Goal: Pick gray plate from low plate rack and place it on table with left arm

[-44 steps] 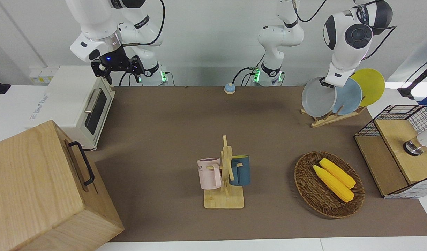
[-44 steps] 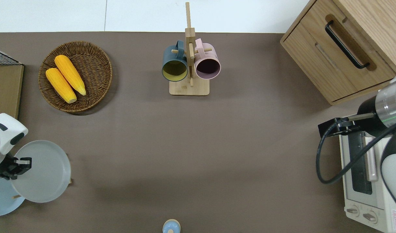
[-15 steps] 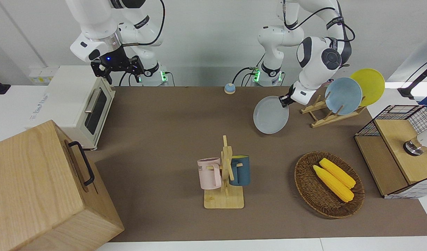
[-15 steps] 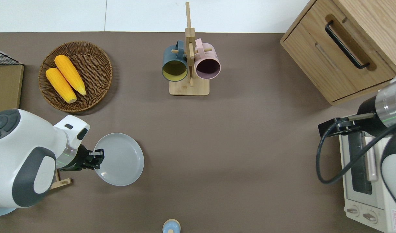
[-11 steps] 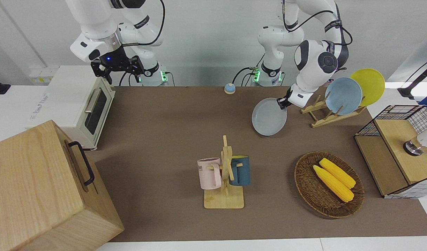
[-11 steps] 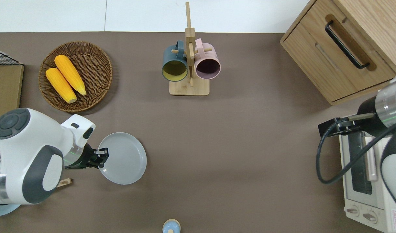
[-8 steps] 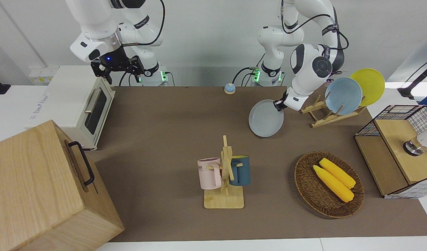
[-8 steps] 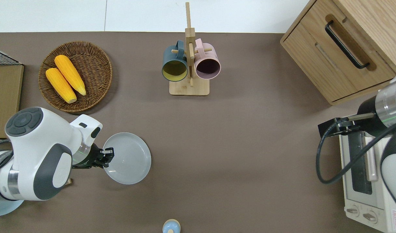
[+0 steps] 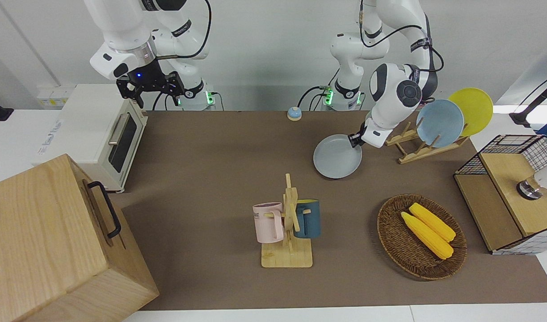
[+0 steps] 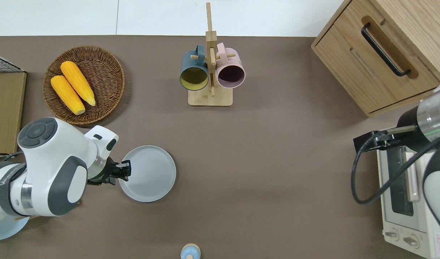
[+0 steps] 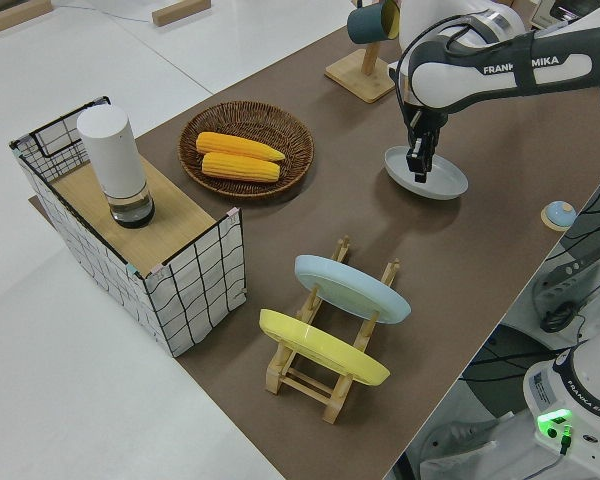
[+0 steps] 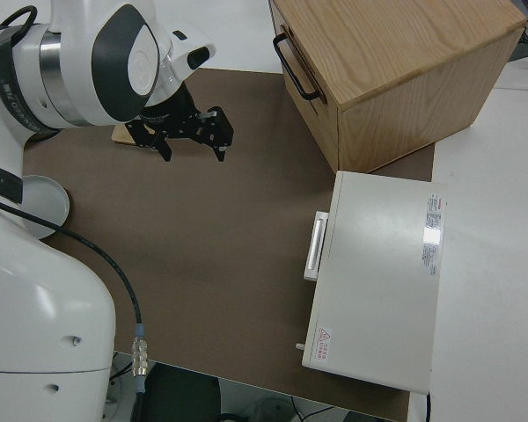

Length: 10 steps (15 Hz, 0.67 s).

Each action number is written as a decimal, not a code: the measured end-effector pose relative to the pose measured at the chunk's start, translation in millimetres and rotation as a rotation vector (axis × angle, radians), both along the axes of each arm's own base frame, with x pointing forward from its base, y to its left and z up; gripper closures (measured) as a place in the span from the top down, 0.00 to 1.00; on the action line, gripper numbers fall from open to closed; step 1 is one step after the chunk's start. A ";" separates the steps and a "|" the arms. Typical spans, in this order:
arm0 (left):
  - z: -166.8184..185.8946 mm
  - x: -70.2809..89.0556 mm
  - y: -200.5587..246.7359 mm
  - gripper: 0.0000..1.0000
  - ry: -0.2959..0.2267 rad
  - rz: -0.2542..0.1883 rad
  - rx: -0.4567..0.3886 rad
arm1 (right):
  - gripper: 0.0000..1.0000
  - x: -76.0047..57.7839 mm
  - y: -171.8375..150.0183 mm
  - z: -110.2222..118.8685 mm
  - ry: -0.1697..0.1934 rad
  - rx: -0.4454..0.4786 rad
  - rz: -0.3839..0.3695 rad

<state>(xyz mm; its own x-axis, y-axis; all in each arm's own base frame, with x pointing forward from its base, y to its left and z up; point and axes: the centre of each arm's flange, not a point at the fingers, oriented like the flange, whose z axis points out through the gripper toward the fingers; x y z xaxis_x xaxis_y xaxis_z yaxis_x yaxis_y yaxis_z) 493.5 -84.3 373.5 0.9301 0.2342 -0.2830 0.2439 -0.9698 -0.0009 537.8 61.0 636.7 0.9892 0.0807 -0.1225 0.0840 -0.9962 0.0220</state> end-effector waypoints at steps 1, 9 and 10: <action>-3.4 1.0 -0.5 0.45 0.002 0.002 0.001 | 0.99 0.0 0.0 0.0 0.000 0.000 0.000; 33.9 20.0 6.5 1.00 -0.094 -0.015 0.034 | 0.99 0.0 0.0 0.0 0.000 0.000 0.000; 51.9 24.4 9.7 1.00 -0.117 -0.016 0.042 | 0.99 0.0 0.0 0.0 0.000 0.000 0.000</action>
<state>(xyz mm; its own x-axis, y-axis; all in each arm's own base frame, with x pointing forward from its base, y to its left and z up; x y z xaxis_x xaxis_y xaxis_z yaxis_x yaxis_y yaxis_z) 517.9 -74.7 425.4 0.9599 0.2287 -0.1621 0.2295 -0.9732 -0.0142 537.8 61.0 636.7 0.9892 0.0807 -0.1225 0.0840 -0.9962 0.0220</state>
